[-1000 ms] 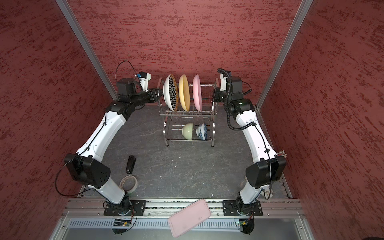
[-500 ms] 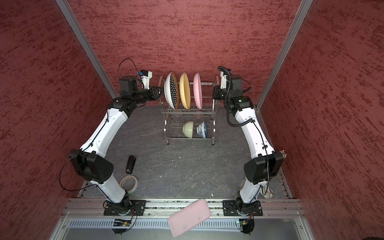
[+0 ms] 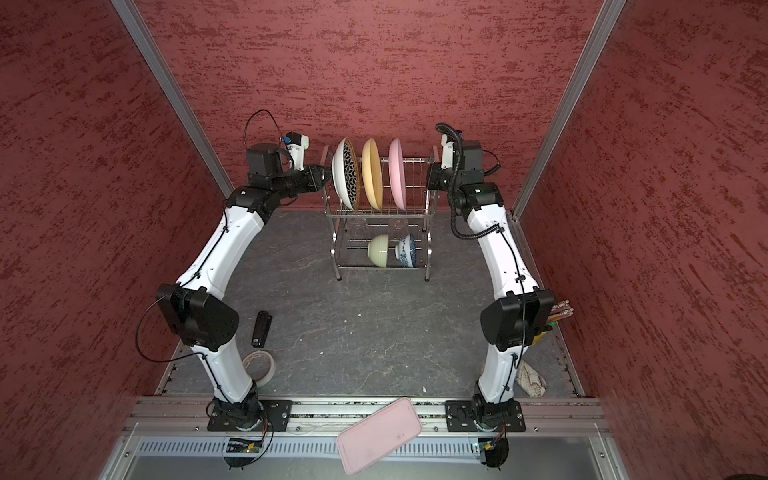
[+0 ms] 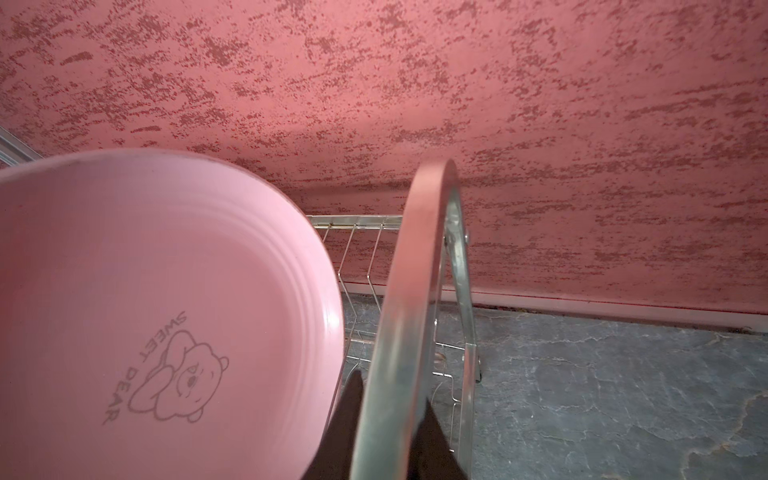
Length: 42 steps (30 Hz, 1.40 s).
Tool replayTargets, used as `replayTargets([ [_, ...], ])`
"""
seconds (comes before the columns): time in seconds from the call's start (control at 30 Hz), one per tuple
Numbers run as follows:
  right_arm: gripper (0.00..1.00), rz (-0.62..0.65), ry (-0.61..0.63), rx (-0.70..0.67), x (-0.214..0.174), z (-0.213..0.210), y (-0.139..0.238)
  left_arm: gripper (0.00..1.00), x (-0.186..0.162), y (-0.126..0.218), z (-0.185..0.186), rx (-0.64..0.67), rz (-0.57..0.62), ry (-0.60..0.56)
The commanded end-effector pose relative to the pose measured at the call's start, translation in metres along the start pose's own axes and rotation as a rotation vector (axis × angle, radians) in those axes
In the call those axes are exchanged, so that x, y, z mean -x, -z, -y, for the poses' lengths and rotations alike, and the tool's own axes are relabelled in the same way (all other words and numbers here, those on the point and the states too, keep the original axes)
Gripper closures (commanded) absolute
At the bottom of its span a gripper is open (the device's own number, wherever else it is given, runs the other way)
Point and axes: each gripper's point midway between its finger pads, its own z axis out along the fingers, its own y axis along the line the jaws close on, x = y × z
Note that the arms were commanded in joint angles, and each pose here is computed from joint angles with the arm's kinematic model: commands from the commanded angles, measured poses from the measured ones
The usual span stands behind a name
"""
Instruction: Unload the mixed dishes from the dish rack
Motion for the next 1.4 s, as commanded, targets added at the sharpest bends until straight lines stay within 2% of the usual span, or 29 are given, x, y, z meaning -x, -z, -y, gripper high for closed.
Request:
replayTargets([
  [0.0, 0.87, 0.015, -0.021, -0.023, 0.008, 0.014, -0.007, 0.92, 0.001, -0.009, -0.007, 0.003, 0.000, -0.053],
  [0.3, 0.87, 0.006, -0.028, -0.025, 0.007, 0.020, -0.019, 0.91, 0.004, -0.023, -0.012, 0.002, -0.011, -0.054],
  [0.4, 0.82, 0.007, -0.028, -0.019, 0.008, 0.019, -0.019, 0.89, 0.003, -0.023, -0.012, 0.002, -0.013, -0.053],
  [0.47, 0.78, 0.007, -0.031, -0.013, 0.008, 0.017, -0.018, 0.77, 0.004, -0.021, -0.012, 0.004, -0.013, -0.053],
  [0.53, 0.71, 0.011, -0.034, -0.009, 0.010, 0.016, -0.015, 0.61, 0.004, -0.019, -0.010, 0.006, -0.012, -0.054],
  [0.57, 0.68, 0.012, -0.036, -0.007, 0.011, 0.015, -0.014, 0.58, 0.004, -0.018, -0.010, 0.007, -0.012, -0.054],
  [0.8, 0.43, 0.015, -0.042, -0.008, 0.014, 0.013, -0.004, 0.56, 0.003, -0.003, -0.008, 0.032, 0.009, -0.064],
  [1.37, 0.38, 0.064, -0.058, 0.027, 0.031, -0.002, 0.030, 0.54, 0.018, 0.043, 0.019, 0.034, 0.082, -0.096],
])
